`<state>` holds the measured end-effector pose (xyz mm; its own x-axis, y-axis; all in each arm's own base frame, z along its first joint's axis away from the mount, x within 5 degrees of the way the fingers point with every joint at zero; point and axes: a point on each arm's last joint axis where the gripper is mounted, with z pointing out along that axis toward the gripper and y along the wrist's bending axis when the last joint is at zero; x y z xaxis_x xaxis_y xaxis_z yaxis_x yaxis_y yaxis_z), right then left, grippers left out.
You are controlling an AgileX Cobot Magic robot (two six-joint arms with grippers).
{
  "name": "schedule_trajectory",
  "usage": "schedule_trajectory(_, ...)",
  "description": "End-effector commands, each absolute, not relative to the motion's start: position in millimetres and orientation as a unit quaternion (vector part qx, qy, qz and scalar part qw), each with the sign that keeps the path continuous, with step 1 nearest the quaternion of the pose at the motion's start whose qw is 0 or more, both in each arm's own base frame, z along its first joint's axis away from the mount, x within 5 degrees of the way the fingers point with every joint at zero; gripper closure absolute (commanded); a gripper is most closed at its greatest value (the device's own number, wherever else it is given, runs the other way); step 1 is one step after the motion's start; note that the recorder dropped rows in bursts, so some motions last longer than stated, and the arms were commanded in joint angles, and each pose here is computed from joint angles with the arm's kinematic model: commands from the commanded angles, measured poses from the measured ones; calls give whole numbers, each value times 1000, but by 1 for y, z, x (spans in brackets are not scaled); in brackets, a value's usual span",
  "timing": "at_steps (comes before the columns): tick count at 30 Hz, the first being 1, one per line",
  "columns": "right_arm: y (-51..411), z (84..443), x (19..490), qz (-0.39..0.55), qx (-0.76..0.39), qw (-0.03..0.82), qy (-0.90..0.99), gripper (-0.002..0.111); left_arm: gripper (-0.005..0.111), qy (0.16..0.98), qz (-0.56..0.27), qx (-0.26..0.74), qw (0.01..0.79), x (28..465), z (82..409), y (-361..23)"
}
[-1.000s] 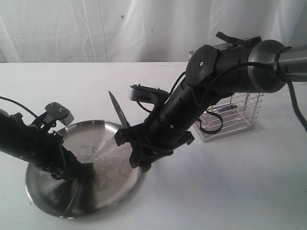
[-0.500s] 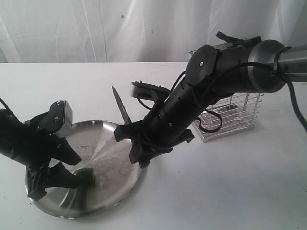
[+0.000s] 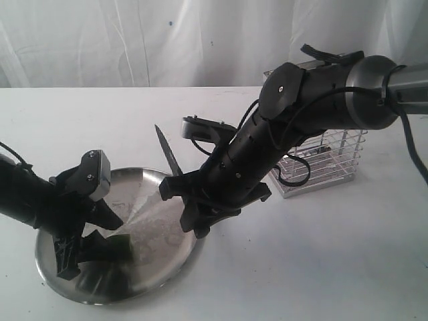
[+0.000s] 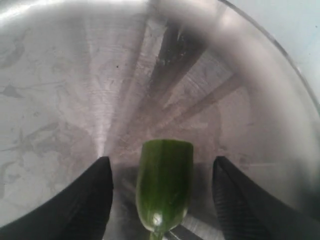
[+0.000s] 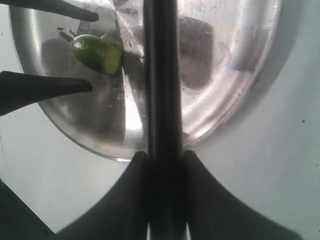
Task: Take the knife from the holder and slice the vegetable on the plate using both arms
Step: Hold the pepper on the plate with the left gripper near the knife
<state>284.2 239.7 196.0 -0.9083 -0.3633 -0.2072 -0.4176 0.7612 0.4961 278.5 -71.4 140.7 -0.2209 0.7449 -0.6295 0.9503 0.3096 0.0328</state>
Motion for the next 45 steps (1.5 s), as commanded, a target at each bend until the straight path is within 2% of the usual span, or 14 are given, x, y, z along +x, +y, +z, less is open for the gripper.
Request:
schedule_trajectory(1, 239, 200, 282, 277, -213, 51, 936, 108, 45, 721, -180, 607, 282, 278, 131, -74)
schedule_trajectory(3, 239, 200, 282, 277, -213, 51, 936, 108, 47, 725, -181, 605, 275, 279, 126, -73)
schedule_trajectory(6, 239, 200, 282, 277, -213, 51, 936, 108, 61, 736, -181, 593, 271, 280, 124, -72)
schedule_trajectory(11, 239, 200, 282, 277, -213, 51, 936, 108, 106, 796, -179, 496, 298, 294, 130, -72)
schedule_trajectory(16, 239, 200, 283, 277, -212, 55, 936, 108, 107, 812, -134, 479, 304, 302, 129, -66)
schedule_trajectory(22, 240, 200, 283, 277, -210, 59, 936, 108, 107, 815, -136, 473, 306, 303, 130, -66)
schedule_trajectory(24, 240, 200, 284, 277, -210, 60, 936, 108, 104, 816, -137, 471, 306, 302, 130, -66)
schedule_trajectory(26, 240, 200, 284, 277, -210, 61, 936, 108, 94, 816, -151, 467, 305, 301, 130, -68)
schedule_trajectory(31, 240, 200, 284, 277, -209, 62, 936, 108, 59, 821, -173, 454, 301, 300, 131, -70)
schedule_trajectory(34, 240, 200, 284, 277, -209, 62, 936, 108, 47, 828, -177, 440, 299, 300, 131, -70)
schedule_trajectory(38, 240, 200, 284, 277, -209, 63, 936, 108, 41, 831, -178, 436, 297, 300, 131, -70)
schedule_trajectory(45, 240, 200, 284, 277, -209, 64, 936, 108, 41, 828, -175, 437, 303, 299, 136, -70)
